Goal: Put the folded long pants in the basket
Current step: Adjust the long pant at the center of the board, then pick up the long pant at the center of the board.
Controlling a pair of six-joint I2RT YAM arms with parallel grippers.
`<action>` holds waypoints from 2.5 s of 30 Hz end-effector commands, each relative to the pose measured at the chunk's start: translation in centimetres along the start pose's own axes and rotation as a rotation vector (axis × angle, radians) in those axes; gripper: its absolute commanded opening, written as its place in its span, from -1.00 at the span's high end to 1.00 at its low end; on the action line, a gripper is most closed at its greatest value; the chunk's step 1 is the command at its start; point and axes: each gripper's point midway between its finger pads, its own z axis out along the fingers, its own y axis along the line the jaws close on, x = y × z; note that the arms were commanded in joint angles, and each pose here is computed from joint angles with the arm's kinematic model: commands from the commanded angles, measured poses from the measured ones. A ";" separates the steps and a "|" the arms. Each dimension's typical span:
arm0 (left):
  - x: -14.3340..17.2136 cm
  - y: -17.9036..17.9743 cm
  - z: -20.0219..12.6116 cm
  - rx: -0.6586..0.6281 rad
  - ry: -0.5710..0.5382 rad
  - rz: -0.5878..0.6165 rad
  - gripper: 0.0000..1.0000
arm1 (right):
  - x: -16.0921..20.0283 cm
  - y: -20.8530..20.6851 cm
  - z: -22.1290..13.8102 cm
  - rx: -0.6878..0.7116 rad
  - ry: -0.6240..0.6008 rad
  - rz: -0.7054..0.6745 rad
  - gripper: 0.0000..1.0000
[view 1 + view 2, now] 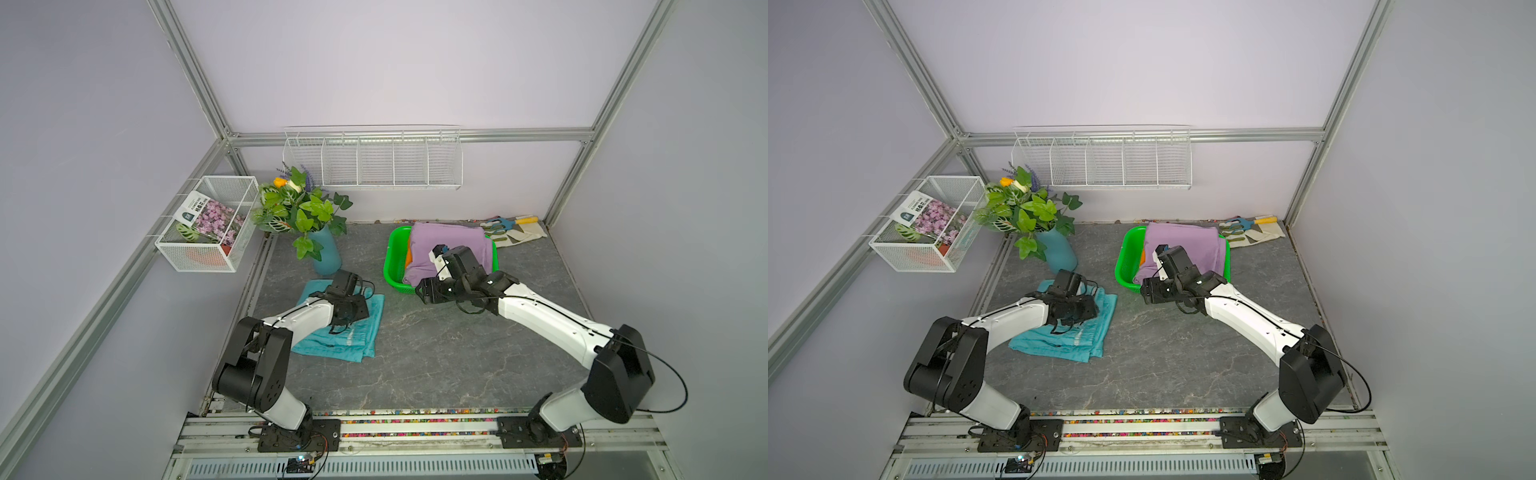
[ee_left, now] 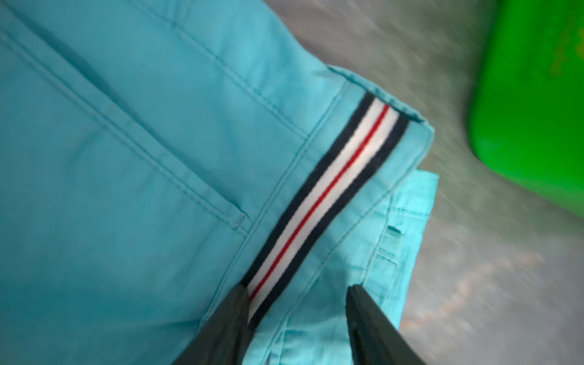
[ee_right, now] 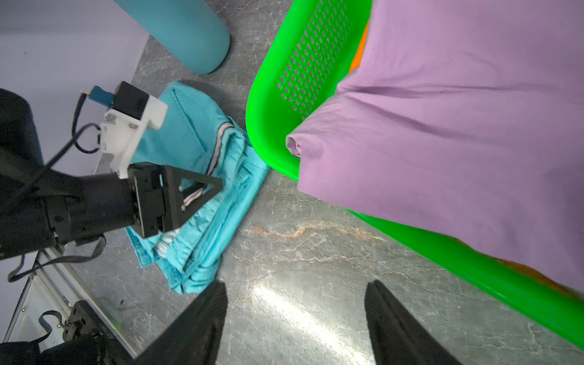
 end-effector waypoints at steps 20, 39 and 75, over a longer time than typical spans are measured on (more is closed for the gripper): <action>-7.2 0.3 -7.7 0.080 -0.041 -0.039 -0.13 | 10.7 5.6 8.7 -0.258 0.275 0.306 -0.79; 3.7 4.0 -1.7 0.100 0.206 -0.219 -0.06 | 11.5 6.9 14.1 -0.296 0.371 0.399 -0.76; -2.8 5.1 -7.0 0.151 0.053 -0.176 -0.13 | 11.5 2.2 10.0 -0.086 0.415 0.257 1.00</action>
